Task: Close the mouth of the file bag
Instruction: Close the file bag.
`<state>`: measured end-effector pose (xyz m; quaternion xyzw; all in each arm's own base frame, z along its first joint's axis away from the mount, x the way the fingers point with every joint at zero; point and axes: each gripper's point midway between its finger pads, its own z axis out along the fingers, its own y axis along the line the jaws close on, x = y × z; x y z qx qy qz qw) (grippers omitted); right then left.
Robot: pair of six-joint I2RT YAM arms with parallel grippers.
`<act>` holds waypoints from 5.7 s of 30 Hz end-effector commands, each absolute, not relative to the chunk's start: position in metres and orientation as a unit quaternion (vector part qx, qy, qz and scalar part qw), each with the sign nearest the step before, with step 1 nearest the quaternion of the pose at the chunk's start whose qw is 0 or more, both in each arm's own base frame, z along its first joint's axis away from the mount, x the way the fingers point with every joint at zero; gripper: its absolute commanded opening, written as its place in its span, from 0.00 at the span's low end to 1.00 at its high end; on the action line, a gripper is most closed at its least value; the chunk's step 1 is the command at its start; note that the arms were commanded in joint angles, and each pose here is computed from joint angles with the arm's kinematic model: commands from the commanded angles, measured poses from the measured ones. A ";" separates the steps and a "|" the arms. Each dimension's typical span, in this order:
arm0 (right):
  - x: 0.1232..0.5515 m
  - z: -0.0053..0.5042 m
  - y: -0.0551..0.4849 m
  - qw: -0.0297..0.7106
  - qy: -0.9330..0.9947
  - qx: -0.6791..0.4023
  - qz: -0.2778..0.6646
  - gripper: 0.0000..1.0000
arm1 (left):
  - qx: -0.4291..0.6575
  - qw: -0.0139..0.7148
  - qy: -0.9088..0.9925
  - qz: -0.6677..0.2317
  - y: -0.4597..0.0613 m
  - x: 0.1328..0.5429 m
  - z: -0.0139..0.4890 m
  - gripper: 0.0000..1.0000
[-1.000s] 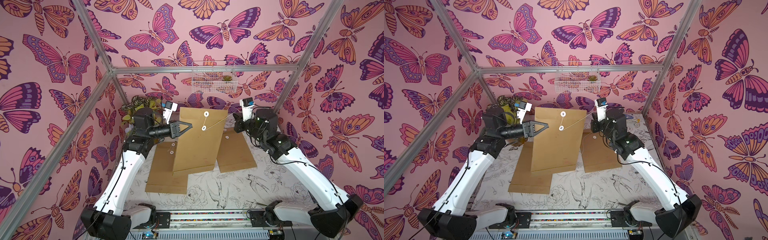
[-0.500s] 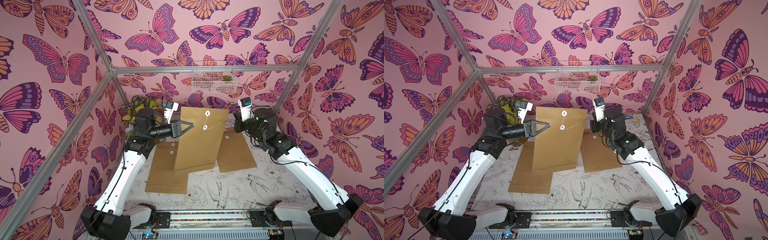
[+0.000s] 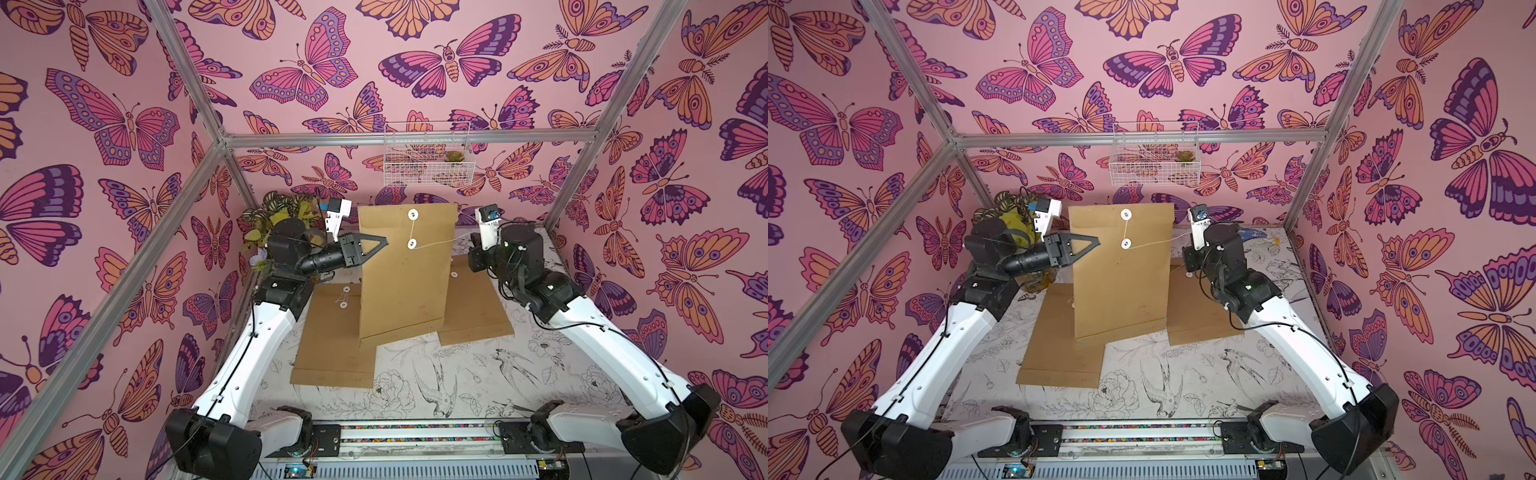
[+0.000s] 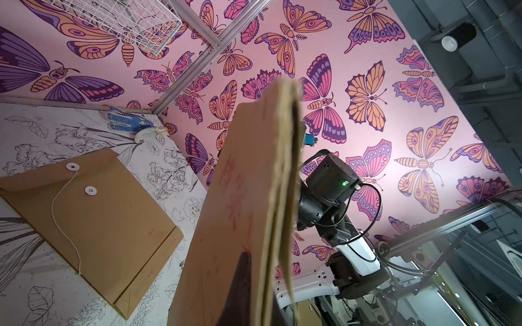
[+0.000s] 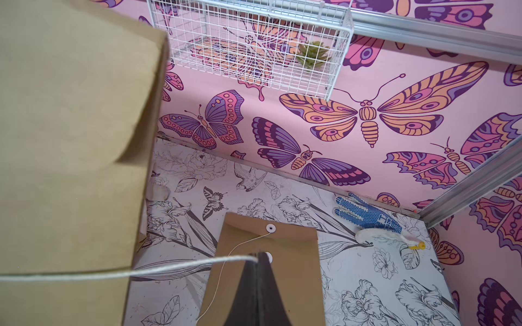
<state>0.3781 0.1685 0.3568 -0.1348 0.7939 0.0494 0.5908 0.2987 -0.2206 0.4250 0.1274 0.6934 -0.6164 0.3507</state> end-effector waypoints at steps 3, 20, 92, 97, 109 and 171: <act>0.382 0.379 0.151 0.615 0.781 -0.106 0.031 0.00 | 0.152 0.353 0.674 -0.631 -0.222 0.284 0.438 0.00; 0.350 0.444 0.175 0.648 0.743 -0.154 0.069 0.00 | 0.159 0.340 0.694 -0.615 -0.226 0.291 0.403 0.00; 0.306 0.413 0.312 0.480 0.790 -0.345 0.162 0.00 | 0.199 0.312 0.779 -0.506 -0.261 0.288 0.330 0.00; 0.295 0.407 0.319 0.468 0.790 -0.337 0.207 0.00 | 0.195 0.319 0.780 -0.503 -0.259 0.291 0.332 0.00; 0.270 0.379 0.336 0.434 0.783 -0.299 0.331 0.00 | 0.175 0.358 0.773 -0.494 -0.242 0.297 0.351 0.00; 0.282 0.299 0.312 0.387 0.817 -0.214 0.370 0.00 | 0.186 0.396 0.735 -0.518 -0.237 0.289 0.380 0.00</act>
